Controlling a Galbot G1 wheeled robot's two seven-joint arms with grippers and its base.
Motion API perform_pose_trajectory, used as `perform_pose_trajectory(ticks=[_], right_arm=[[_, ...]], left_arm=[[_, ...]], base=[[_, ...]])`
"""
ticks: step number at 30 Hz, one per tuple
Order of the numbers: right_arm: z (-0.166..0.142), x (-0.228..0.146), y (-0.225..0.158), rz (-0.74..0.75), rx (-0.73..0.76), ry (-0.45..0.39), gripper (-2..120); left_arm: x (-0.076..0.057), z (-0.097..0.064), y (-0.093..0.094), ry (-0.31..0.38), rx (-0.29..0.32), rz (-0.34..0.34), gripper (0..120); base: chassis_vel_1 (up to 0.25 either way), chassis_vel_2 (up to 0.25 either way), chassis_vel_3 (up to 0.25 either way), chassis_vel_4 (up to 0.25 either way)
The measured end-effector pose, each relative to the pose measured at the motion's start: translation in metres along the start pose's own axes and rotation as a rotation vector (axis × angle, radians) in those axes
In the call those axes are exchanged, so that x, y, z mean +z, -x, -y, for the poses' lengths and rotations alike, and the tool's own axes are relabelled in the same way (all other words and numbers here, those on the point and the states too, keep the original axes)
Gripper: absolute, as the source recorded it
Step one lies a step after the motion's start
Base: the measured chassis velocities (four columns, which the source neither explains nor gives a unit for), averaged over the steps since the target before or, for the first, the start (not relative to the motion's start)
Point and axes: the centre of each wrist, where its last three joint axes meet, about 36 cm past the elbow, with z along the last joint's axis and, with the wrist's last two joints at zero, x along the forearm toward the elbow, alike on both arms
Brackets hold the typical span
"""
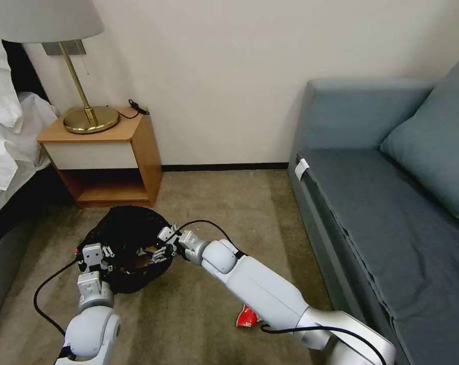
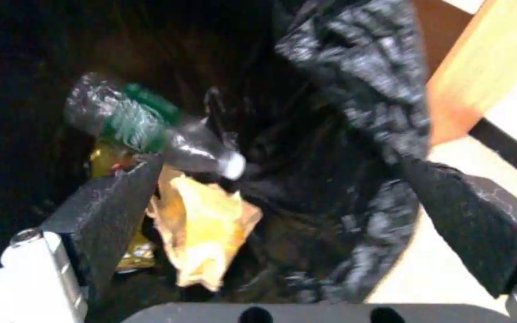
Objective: Pick up the trash bin, then pick up the garbage on the floor and place it into the trash bin.
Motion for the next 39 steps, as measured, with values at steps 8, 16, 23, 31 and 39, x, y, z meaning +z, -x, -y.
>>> perform_pose_trajectory(ticks=[8, 16, 23, 31, 39], right_arm=[[0.029, -0.006, -0.013, 0.002, 0.051, -0.003, 100], [0.065, -0.014, -0.039, -0.064, 0.105, -0.011, 100], [0.085, -0.015, -0.06, -0.155, 0.133, -0.008, 100], [0.098, -0.018, -0.09, -0.26, 0.108, 0.072, 100], [0.102, 0.031, -0.152, -0.376, 0.119, 0.184, 100]], left_arm=[[0.003, -0.002, 0.006, 0.006, -0.004, -0.002, 4], [0.004, -0.003, 0.012, 0.005, -0.001, -0.005, 4], [0.004, -0.006, 0.017, 0.005, 0.001, -0.005, 4], [0.001, -0.01, 0.027, 0.008, 0.0, 0.001, 4], [0.0, -0.012, 0.029, 0.019, 0.02, 0.003, 4]], base=[[0.0, 0.0, 0.0, 0.0], [0.0, 0.0, 0.0, 0.0], [0.0, 0.0, 0.0, 0.0], [0.0, 0.0, 0.0, 0.0], [0.0, 0.0, 0.0, 0.0]])
